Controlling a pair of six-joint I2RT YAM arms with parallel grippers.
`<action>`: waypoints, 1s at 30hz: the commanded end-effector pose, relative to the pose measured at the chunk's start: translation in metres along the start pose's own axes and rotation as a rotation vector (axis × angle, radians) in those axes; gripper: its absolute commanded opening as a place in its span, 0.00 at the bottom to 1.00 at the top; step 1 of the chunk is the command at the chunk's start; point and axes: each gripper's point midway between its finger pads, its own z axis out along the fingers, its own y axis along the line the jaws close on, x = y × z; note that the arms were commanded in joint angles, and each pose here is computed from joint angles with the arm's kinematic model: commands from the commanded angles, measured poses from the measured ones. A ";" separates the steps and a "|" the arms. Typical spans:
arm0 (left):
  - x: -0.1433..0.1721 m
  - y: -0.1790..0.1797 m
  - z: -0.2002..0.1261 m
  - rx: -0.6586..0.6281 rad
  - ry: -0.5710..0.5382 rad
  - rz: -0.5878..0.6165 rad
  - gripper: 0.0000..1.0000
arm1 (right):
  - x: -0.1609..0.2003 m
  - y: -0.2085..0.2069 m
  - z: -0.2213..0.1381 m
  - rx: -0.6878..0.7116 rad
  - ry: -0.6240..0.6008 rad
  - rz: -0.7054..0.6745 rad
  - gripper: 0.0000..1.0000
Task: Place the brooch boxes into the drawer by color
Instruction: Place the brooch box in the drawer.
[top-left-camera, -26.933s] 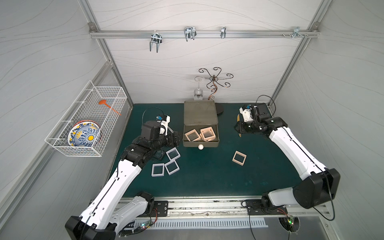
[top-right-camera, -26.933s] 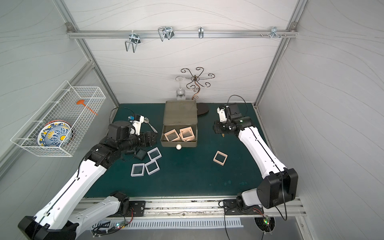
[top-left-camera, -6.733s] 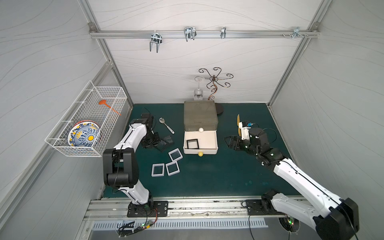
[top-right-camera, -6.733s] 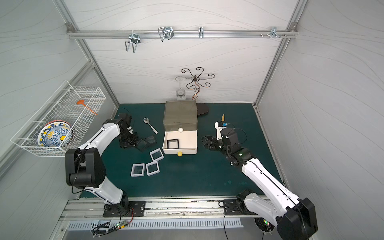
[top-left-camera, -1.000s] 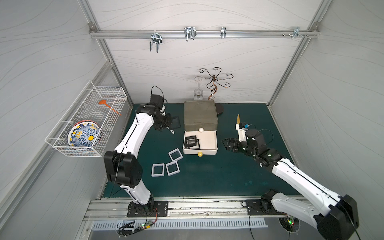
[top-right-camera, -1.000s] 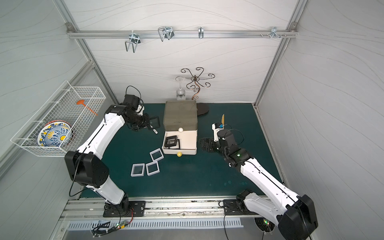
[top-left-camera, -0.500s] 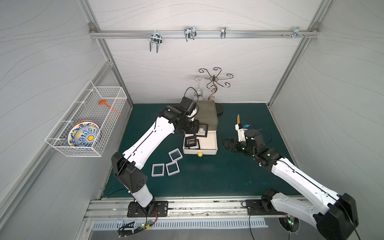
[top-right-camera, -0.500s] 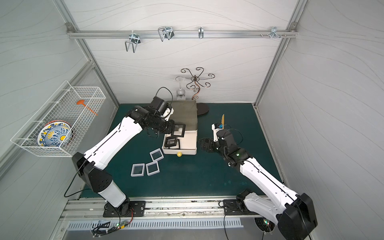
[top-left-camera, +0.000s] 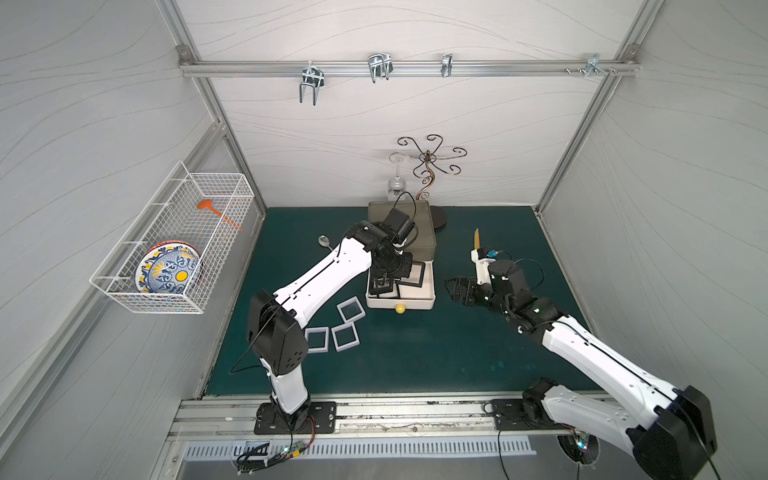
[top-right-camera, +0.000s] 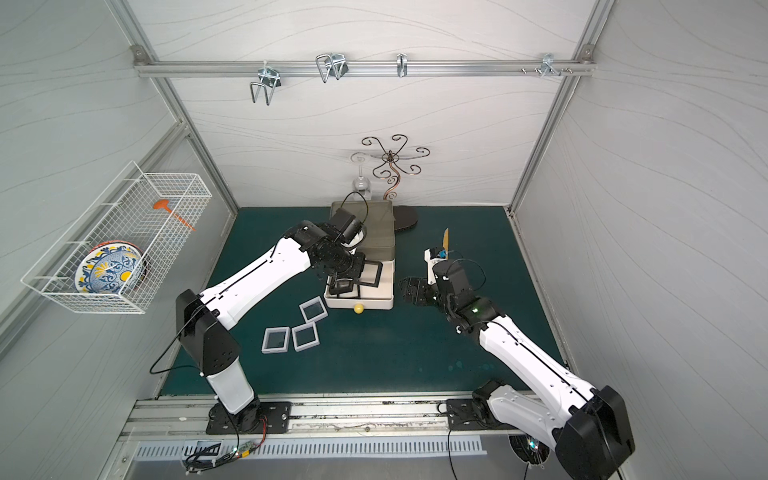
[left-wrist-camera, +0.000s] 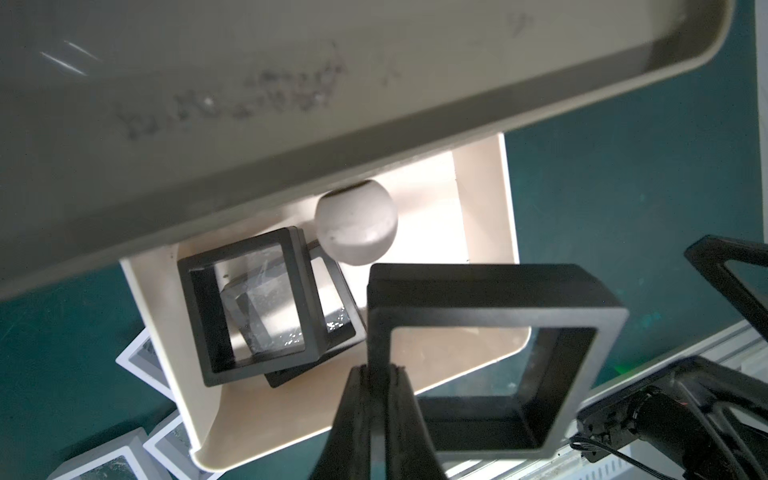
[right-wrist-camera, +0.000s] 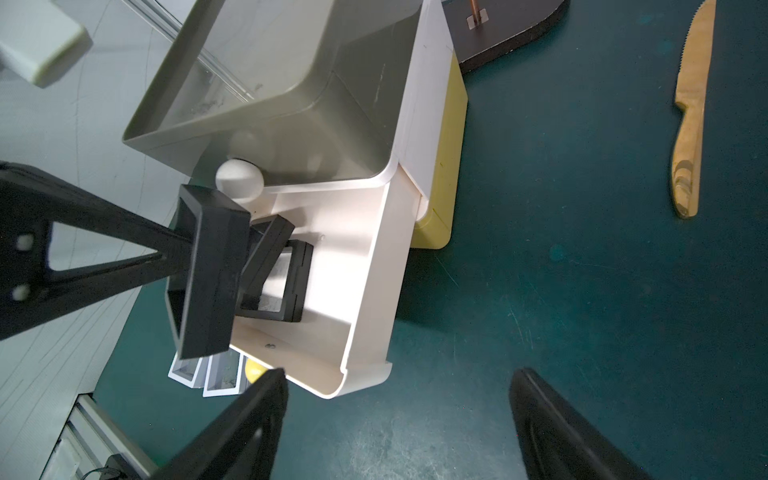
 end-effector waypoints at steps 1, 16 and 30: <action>-0.007 -0.009 0.006 0.006 -0.038 0.000 0.00 | 0.003 -0.001 -0.001 0.004 -0.004 0.000 0.89; 0.014 -0.005 0.034 -0.039 0.007 0.006 0.00 | 0.010 -0.006 -0.004 0.007 -0.004 0.015 0.89; 0.010 -0.006 0.039 -0.040 -0.006 0.006 0.10 | 0.011 -0.005 -0.006 0.000 -0.002 0.014 0.89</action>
